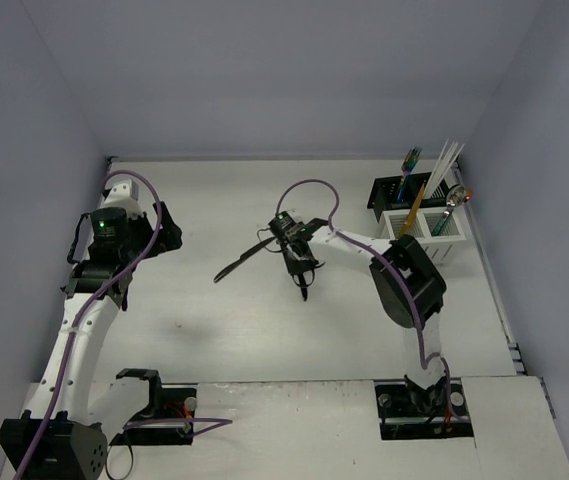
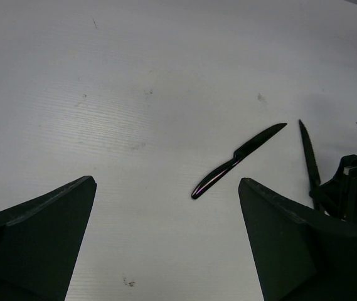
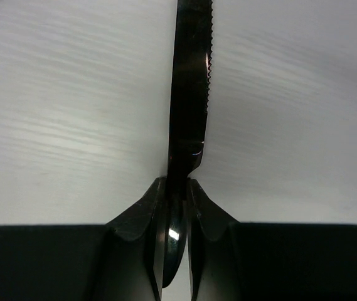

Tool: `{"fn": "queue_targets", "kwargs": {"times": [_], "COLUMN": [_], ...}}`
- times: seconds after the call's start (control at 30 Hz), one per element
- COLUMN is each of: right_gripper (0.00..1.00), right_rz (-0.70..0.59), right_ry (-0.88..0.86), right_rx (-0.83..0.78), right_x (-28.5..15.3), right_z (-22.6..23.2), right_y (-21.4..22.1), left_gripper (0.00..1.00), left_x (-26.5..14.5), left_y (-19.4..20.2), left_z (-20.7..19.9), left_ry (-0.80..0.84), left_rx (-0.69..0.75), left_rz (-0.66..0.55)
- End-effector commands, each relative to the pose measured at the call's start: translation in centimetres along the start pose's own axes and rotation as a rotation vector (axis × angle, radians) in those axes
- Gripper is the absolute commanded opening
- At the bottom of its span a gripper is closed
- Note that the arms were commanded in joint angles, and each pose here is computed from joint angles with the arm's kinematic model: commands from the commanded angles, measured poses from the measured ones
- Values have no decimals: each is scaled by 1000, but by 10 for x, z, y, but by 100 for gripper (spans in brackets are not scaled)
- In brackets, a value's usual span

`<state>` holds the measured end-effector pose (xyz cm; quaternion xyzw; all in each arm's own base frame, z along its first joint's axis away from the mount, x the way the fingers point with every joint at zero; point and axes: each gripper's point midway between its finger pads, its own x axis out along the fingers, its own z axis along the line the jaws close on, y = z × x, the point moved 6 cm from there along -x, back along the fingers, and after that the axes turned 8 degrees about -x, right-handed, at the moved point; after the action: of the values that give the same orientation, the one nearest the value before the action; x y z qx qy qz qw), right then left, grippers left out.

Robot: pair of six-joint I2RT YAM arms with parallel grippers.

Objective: Sort the eating utensils into containers

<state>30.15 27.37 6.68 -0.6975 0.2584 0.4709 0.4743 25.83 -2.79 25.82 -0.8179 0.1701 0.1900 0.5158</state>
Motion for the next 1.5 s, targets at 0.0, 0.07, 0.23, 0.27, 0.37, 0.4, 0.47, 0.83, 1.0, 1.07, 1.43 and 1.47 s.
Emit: {"fn": "queue_targets", "kwargs": {"times": [0.0,0.07,0.23,0.27,0.37,0.4,0.47,0.83,1.0,1.07,1.43,1.47], "right_gripper": [0,0,0,0,0,0,0,0,0,0,6,8], "right_rz": [-109,-165,-358,-405,-545,-606,-708,-948,-942,-926,-875,-871], "right_ry": [119,137,274,298,403,410,429,627,659,654,627,627], "right_rx": [16,24,92,118,210,239,292,515,541,550,545,542], "right_x": [-56,-73,-128,-143,-179,-189,-204,-205,-183,-170,-125,-124], "right_z": [-49,-55,-84,-93,-128,-137,-156,-274,-291,-293,-284,-284], "right_y": [-17,-26,-54,-58,-69,-71,-73,-53,-45,-41,-19,-17], "left_gripper": [97,97,97,97,97,97,97,97,97,97,97,97], "left_x": [-5,-4,-4,-5,-4,-4,-4,-3,-3,-2,9,10], "left_y": [-19,-19,-19,-19,-19,-19,-19,-18,-18,-17,-12,-11], "left_z": [-8,-7,-7,-7,-8,-8,-8,-9,-9,-10,-18,-19], "left_ry": [30,29,27,28,31,32,34,45,47,54,120,127], "left_rx": [-9,-9,-9,-9,-10,-10,-10,-7,-5,-4,-7,-7], "left_rz": [-76,-70,-75,-76,-75,-73,-72,-64,-60,-55,11,21]}}
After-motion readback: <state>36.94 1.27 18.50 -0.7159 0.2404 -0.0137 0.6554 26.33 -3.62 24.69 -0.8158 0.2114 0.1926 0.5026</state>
